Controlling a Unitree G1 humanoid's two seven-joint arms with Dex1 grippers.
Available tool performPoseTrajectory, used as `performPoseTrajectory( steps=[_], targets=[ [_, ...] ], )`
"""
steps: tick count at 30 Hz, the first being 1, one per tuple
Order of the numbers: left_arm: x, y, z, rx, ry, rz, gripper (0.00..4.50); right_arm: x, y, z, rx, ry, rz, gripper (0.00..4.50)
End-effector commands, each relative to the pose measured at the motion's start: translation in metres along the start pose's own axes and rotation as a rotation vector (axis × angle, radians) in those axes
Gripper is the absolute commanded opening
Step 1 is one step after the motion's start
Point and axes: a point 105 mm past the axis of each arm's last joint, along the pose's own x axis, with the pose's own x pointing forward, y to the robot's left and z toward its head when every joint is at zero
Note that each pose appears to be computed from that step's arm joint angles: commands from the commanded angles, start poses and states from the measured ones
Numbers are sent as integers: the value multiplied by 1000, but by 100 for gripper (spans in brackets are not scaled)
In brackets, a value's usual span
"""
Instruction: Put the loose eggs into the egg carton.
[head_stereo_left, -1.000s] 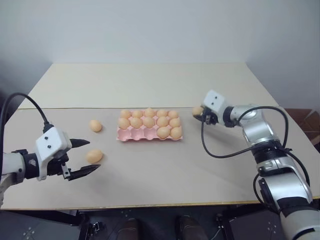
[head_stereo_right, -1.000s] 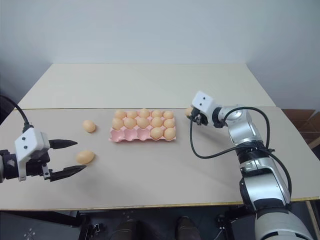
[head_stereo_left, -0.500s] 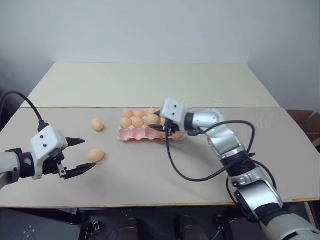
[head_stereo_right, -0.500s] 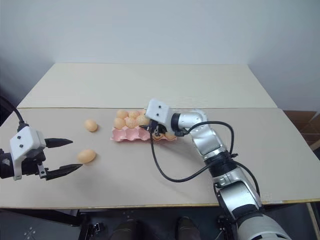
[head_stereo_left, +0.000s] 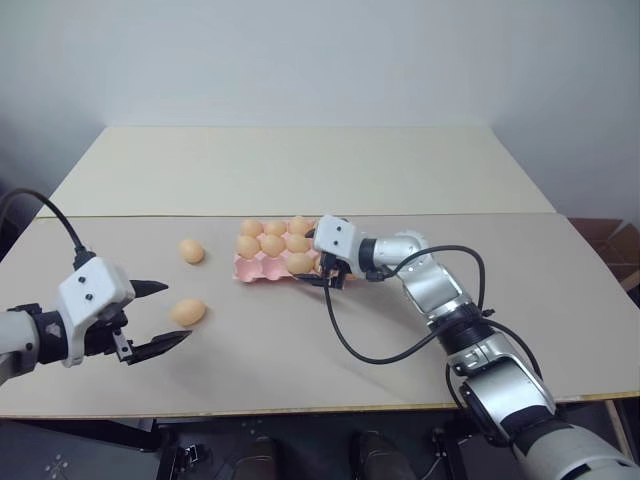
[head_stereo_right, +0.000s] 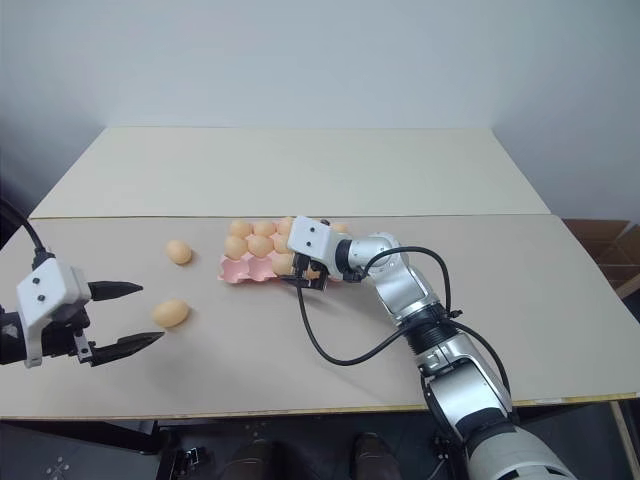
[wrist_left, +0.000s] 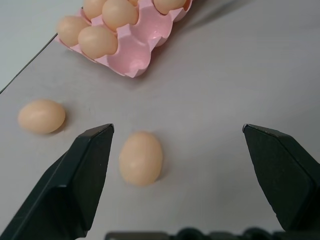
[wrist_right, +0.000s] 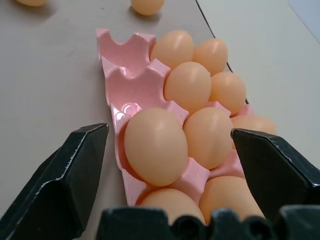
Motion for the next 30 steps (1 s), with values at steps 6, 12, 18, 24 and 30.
performPoseTrajectory(
  steps=[6,12,18,24,30],
  targets=[
    [-9,5,5,14,-11,35,450,-48,-1,27,-75,-59,19,448],
    [-26,6,-1,-110,-101,77,450,-114,11,22,-61,-30,34,448],
    [-50,-6,-27,-214,-41,141,450,-150,35,17,17,27,91,448],
    [-44,-6,-43,-271,-33,170,450,-161,53,25,32,9,126,448],
    [-20,2,-44,-255,-44,177,450,-157,55,27,48,8,90,448]
  ],
)
